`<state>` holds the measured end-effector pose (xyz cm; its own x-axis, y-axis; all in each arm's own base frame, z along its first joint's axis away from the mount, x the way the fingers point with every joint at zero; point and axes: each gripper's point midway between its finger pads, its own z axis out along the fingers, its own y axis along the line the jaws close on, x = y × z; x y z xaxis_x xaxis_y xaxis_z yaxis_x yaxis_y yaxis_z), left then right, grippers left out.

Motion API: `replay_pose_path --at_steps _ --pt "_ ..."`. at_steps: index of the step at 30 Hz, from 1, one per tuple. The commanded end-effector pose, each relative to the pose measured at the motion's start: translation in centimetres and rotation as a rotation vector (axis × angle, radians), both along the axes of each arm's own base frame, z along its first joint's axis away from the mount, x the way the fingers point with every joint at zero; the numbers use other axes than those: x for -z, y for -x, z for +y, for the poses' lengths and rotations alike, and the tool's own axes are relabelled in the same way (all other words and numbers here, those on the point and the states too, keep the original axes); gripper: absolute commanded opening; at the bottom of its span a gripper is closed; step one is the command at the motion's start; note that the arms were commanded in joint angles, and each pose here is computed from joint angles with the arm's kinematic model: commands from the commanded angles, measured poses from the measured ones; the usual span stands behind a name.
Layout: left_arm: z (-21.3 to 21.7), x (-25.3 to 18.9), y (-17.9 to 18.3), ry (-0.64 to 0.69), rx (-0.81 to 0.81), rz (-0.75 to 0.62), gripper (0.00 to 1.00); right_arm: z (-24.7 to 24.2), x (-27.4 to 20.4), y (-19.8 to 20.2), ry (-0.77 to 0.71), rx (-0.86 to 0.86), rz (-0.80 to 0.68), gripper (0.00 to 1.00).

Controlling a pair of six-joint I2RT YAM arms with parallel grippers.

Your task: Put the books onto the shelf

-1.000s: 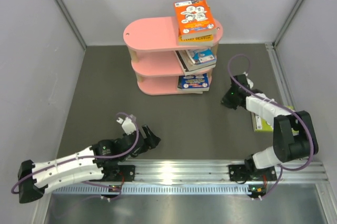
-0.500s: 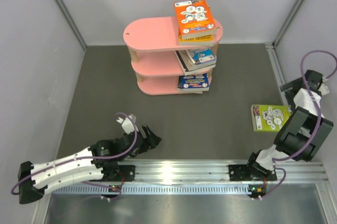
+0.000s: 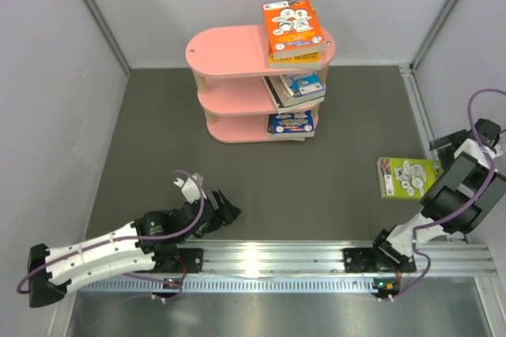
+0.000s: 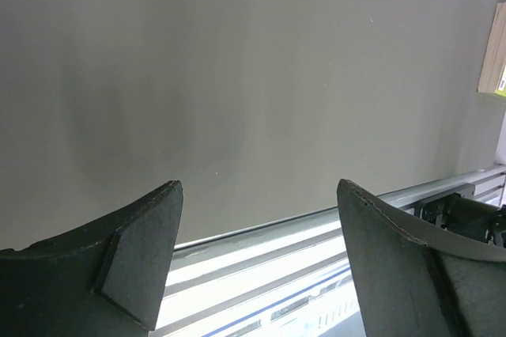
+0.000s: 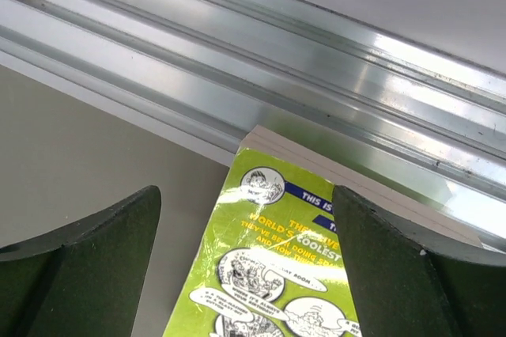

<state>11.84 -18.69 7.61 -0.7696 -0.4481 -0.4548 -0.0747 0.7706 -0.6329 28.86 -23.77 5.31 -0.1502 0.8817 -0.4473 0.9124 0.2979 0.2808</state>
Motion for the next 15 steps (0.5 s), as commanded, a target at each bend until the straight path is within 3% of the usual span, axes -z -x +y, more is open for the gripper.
replay_pose_path --at_steps 1,5,7,11,15 --pt "0.4 -0.3 0.2 0.012 -0.022 0.017 0.83 -5.5 1.5 5.4 0.021 0.309 0.064 0.88" --pt "1.0 0.1 0.2 0.015 -0.039 0.016 0.83 -6.7 -1.2 6.4 0.183 0.341 0.163 0.9" --pt "0.9 -0.1 0.2 0.025 -0.04 0.015 0.83 -6.8 -1.0 6.9 0.196 0.344 0.191 0.87" --pt "1.3 0.0 0.6 0.014 -0.045 0.04 0.83 -6.5 -3.9 5.5 0.396 0.296 0.307 0.87" --pt "1.9 1.0 0.7 -0.001 -0.053 0.045 0.83 -6.6 -3.7 4.3 0.456 0.259 0.385 0.88"
